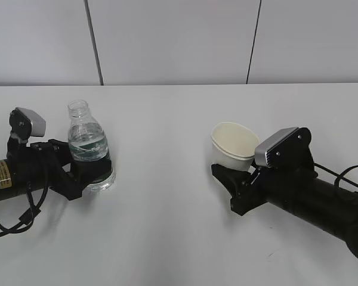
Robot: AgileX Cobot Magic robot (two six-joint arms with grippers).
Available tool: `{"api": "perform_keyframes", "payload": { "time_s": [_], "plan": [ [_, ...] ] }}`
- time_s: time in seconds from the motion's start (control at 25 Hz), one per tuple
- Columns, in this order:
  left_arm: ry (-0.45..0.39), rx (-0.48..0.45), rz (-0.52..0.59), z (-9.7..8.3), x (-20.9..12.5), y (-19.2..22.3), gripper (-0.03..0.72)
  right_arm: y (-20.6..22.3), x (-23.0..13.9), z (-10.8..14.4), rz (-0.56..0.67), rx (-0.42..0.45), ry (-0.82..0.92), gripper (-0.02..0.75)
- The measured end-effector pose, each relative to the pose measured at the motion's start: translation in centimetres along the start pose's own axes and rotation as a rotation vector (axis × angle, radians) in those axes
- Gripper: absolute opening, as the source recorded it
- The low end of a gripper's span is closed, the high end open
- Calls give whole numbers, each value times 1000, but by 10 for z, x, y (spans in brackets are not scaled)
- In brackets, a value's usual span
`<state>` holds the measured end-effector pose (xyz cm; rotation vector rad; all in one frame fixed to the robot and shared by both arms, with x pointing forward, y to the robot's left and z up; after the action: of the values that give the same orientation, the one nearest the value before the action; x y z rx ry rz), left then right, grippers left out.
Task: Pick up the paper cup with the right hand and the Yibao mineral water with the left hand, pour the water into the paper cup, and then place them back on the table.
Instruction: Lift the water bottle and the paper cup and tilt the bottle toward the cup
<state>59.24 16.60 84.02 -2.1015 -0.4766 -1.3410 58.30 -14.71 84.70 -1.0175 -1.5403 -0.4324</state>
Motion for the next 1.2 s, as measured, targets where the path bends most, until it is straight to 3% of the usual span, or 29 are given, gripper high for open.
{"api": "perform_keyframes", "payload": {
  "time_s": [0.68,0.88,1.2],
  "plan": [
    [1,0,-4,0,1,0,417,0,0,0,0,0,0,521],
    [43,5,65,-4,4,-5,417,0,1,4,-5,24,-11,521],
    [79,-14,58,-21,36,-17,417,7,11,7,-46,65,-48,521]
  ]
}}
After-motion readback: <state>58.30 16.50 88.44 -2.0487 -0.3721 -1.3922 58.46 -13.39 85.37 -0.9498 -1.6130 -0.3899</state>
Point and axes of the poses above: a point on each arm's last joint axis where the gripper is mounted, y pointing out along that axis toward the gripper, z along the wrist's bending axis when the last joint is at zero, x = y × z, the point moved 8 cm from there along y, pointing out along that axis toward the gripper, and after that the axes turned 11 degrees about -y, right-handed, at the moved point
